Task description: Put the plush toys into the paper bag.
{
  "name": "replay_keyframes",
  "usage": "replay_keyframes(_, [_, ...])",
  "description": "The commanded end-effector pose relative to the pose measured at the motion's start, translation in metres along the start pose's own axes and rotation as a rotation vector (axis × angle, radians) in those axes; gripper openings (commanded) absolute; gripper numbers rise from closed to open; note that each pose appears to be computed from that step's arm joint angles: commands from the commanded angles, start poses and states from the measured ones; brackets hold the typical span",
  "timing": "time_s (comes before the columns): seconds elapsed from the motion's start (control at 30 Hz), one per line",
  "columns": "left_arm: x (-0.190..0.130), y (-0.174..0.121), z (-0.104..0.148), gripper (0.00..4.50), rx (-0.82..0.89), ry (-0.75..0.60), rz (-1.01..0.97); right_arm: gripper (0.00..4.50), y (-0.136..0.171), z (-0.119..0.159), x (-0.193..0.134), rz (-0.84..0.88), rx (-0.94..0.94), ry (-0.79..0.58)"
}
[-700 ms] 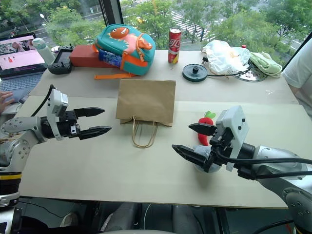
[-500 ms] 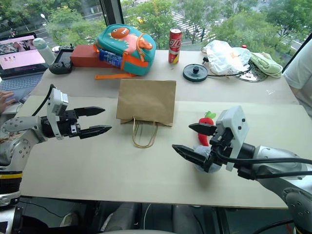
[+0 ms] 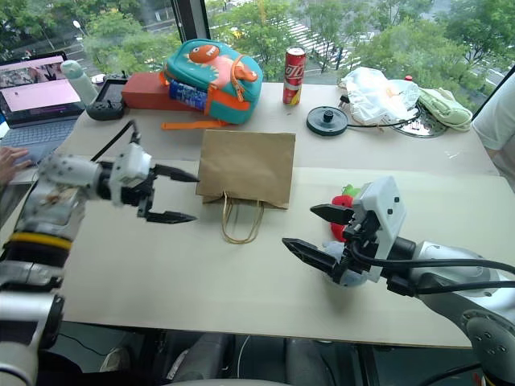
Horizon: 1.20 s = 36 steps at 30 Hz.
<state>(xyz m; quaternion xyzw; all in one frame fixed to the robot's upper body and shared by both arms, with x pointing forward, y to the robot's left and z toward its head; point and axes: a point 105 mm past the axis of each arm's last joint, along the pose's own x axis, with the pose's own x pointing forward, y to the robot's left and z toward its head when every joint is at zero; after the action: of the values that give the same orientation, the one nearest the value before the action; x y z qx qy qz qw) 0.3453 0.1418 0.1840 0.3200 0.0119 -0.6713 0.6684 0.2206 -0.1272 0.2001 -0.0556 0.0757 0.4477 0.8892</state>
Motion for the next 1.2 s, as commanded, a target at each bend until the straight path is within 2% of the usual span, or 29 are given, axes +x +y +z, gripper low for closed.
replay_keyframes(0.03, [0.016,0.012,0.001,4.43,0.149,0.067,-0.087,4.50,0.007,0.008,-0.001,-0.007,-0.027,-0.046])
replay_keyframes(0.17, [0.034,0.015,-0.005,4.43,0.296,0.174,-0.195,4.50,0.012,0.007,-0.002,-0.035,-0.025,-0.052])
replay_keyframes(0.37, [0.045,0.021,0.001,4.43,0.374,0.212,-0.250,4.50,0.015,0.005,-0.005,-0.078,-0.019,-0.054])
replay_keyframes(0.67, [0.039,0.035,0.014,4.43,0.411,0.271,-0.249,4.50,0.017,0.001,-0.006,-0.101,-0.006,-0.051])
replay_keyframes(0.9, [0.037,0.035,0.007,4.43,0.507,0.376,-0.275,4.50,0.016,0.002,-0.006,-0.100,-0.004,-0.054])
replay_keyframes(1.2, [0.061,0.027,0.000,4.43,0.604,0.334,-0.249,4.50,0.017,0.003,-0.006,-0.112,0.000,-0.061])
